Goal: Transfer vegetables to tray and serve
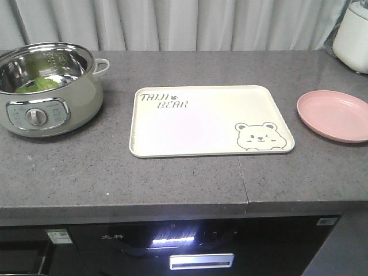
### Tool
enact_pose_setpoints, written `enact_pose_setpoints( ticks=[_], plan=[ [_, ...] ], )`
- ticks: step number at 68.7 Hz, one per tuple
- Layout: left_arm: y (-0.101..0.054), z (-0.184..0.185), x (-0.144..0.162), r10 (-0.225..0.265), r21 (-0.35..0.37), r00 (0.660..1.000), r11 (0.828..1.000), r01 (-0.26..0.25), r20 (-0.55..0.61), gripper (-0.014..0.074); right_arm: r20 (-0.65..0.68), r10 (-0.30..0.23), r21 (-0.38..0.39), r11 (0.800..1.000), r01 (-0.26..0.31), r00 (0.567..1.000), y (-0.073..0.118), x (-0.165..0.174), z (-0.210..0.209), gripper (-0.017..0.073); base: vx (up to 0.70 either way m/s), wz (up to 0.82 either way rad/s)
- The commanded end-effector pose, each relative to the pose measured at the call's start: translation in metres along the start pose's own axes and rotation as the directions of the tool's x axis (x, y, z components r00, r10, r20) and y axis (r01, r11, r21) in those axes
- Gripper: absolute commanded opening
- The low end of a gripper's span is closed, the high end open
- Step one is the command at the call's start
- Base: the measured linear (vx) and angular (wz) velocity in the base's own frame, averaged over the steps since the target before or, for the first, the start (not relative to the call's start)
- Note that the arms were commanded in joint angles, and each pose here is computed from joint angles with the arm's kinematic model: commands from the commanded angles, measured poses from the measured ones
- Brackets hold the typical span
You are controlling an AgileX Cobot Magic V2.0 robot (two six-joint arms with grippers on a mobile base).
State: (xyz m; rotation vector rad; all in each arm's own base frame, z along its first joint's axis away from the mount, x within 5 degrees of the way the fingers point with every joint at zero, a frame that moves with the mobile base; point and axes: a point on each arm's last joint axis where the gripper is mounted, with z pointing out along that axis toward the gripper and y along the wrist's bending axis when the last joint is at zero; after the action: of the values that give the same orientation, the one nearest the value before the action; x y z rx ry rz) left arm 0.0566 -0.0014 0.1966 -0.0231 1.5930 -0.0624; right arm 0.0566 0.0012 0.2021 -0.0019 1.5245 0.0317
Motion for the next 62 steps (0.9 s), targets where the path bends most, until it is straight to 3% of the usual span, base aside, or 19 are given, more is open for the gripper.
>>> enact_pose_setpoints(
  ticks=[1, 62],
  plan=[
    [0.0000, 0.0000, 0.0015, -0.012, 0.005, 0.998, 1.000, 0.012, 0.064, -0.0006, 0.067, -0.015, 0.003, 1.000, 0.015, 0.998, -0.0003, -0.0020, -0.0002, -0.0006, 0.18, 0.04],
    [0.0000, 0.0000, 0.0015, -0.012, 0.005, 0.998, 1.000, 0.012, 0.064, -0.0006, 0.067, -0.015, 0.003, 1.000, 0.015, 0.998, -0.0003, -0.0020, -0.0002, -0.0006, 0.09, 0.01]
  ],
)
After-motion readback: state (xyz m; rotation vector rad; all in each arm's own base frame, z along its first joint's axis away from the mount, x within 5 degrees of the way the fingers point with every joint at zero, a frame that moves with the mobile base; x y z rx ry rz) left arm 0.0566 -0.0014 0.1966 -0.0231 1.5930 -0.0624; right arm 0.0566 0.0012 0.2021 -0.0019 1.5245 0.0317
